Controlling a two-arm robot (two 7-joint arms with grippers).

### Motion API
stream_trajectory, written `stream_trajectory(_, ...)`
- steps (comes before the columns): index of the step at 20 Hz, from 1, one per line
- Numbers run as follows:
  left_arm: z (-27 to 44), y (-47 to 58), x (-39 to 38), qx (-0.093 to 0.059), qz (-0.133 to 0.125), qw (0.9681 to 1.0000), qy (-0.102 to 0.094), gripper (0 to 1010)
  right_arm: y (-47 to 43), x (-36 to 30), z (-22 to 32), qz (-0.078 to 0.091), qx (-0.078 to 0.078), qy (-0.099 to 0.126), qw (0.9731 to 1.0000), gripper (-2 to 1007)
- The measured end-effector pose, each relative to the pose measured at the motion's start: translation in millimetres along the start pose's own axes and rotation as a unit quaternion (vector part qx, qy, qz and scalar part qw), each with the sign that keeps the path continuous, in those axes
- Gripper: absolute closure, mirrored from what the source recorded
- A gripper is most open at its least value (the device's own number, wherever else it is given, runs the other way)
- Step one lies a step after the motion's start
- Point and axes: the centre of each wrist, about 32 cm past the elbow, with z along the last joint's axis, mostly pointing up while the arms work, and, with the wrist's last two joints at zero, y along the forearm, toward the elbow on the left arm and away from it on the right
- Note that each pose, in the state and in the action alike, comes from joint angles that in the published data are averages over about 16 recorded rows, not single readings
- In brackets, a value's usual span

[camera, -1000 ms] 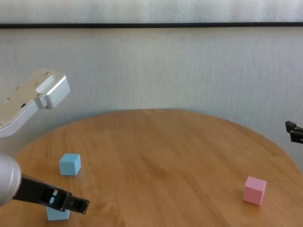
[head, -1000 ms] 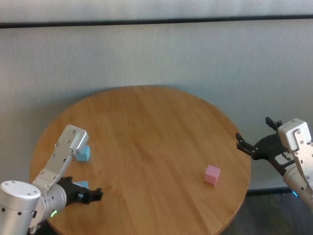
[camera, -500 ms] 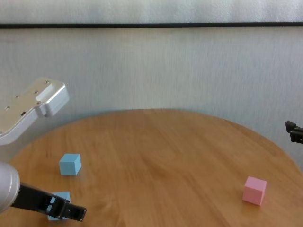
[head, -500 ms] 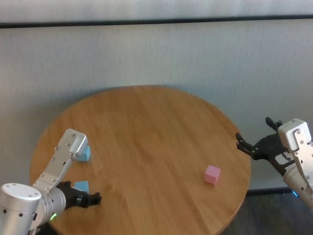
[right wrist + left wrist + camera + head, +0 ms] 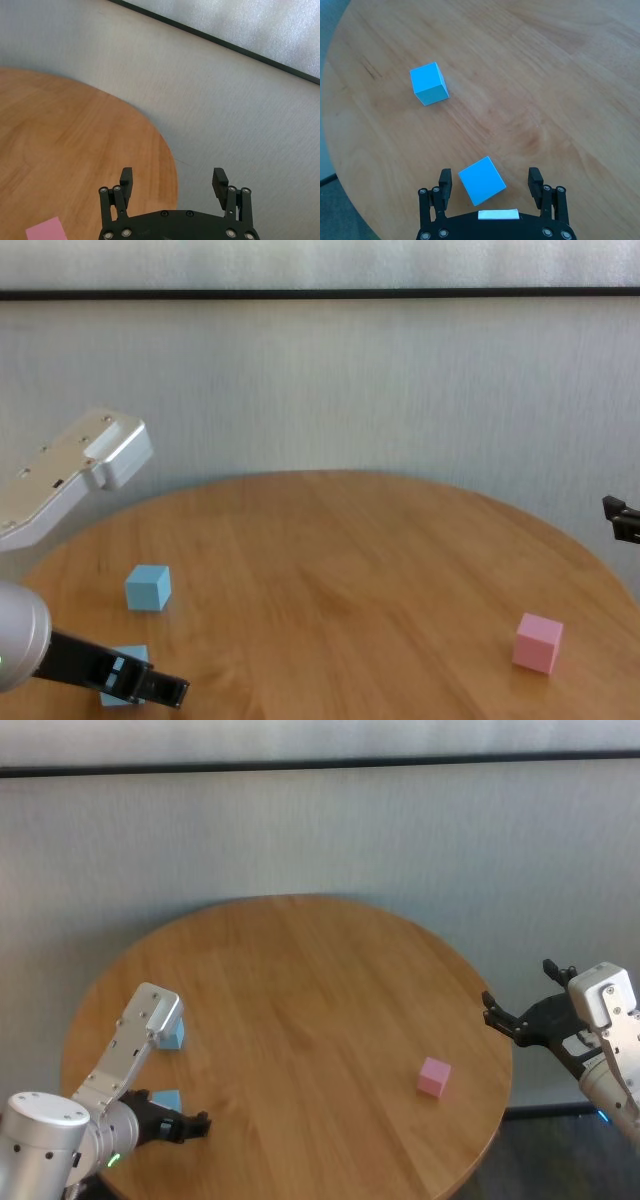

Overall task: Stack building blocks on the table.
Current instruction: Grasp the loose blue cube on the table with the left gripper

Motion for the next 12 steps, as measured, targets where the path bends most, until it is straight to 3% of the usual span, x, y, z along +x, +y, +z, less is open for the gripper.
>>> stream_trajectory(12, 1.0, -2.2, 1.5, -0.004, -0.004, 1.0000, -0.004, 11, 0.0, 0.0, 0.0, 0.000, 0.000, 0.000, 1.0000, 1)
